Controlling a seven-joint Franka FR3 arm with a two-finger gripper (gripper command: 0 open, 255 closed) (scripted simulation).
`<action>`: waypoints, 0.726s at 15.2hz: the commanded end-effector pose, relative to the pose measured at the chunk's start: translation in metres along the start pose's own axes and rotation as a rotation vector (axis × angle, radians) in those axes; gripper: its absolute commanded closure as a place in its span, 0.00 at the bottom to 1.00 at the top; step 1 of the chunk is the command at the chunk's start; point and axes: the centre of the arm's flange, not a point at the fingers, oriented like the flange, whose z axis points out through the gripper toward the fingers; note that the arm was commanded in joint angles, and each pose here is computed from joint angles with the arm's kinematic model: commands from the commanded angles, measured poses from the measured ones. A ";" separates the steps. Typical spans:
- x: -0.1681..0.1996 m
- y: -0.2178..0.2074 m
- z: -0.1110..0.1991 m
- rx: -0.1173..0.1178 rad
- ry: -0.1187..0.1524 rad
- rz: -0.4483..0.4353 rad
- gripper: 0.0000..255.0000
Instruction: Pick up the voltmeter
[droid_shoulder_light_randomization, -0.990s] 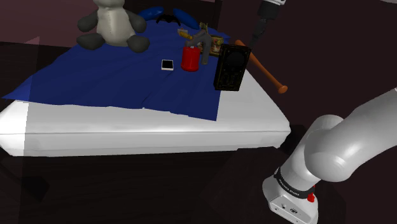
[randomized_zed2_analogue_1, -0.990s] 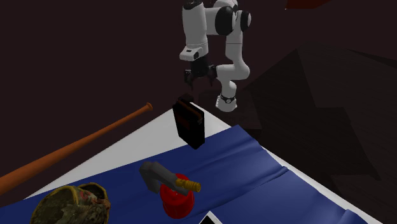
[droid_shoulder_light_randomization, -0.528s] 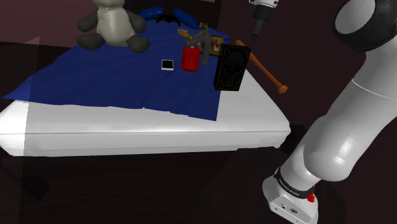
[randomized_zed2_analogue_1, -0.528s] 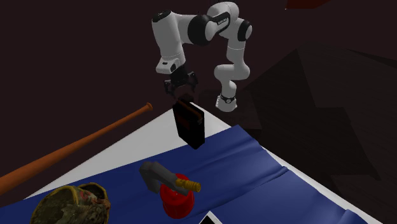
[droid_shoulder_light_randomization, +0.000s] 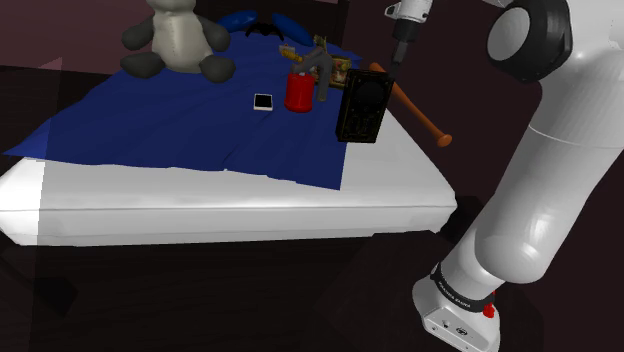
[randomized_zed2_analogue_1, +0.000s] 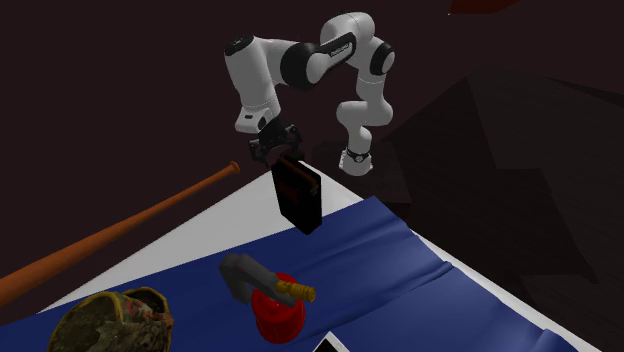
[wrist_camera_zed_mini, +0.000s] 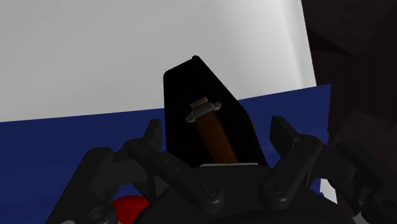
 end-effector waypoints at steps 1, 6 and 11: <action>-0.001 0.003 0.014 0.000 0.000 0.000 0.00; 0.000 0.002 0.014 0.000 0.000 -0.001 1.00; -0.001 0.002 0.014 0.000 0.000 -0.001 1.00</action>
